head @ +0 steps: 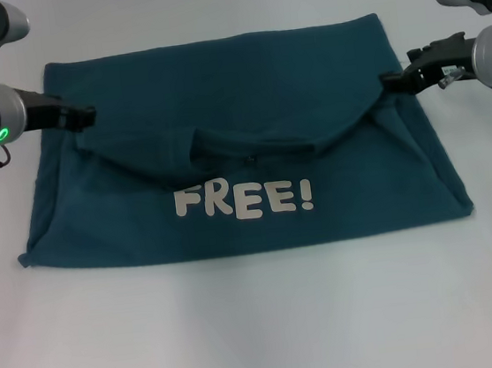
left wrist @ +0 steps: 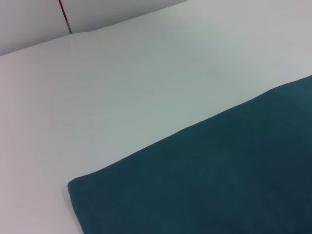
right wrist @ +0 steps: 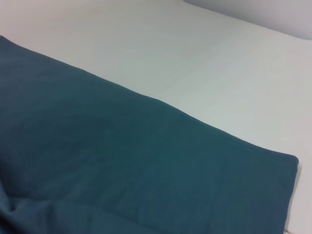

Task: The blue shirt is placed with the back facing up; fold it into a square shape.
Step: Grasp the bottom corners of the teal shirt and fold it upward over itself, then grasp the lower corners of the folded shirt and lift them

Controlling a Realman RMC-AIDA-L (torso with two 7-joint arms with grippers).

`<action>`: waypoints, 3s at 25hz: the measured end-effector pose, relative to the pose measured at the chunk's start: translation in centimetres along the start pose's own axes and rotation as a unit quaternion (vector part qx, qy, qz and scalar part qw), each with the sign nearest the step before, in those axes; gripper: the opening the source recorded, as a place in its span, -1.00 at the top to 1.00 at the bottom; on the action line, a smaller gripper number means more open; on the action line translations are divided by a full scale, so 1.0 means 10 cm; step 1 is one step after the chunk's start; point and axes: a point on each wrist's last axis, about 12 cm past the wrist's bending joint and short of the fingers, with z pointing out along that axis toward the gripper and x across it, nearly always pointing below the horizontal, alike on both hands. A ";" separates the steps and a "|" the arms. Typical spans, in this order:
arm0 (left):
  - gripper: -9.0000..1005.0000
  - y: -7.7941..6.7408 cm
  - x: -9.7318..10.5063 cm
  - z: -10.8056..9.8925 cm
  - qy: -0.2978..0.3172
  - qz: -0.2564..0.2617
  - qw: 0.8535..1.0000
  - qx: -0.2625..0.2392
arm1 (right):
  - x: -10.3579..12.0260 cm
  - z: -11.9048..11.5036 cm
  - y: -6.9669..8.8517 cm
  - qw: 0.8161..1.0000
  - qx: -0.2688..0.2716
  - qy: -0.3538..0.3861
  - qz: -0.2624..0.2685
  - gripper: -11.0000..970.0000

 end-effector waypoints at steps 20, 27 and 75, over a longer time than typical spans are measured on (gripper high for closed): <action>-0.82 0.28 0.22 -0.79 0.237 -0.227 0.942 0.071 | -0.09 -0.50 -0.09 0.999 -0.022 0.025 -0.014 -0.91; -0.81 0.31 0.34 -0.78 0.248 -0.299 0.919 0.070 | -0.10 -0.48 -0.03 0.999 -0.028 0.030 -0.030 -0.91; -0.66 0.12 0.64 -0.38 0.262 -0.342 0.900 0.068 | 0.01 -0.48 0.05 0.997 -0.031 0.053 -0.050 -0.90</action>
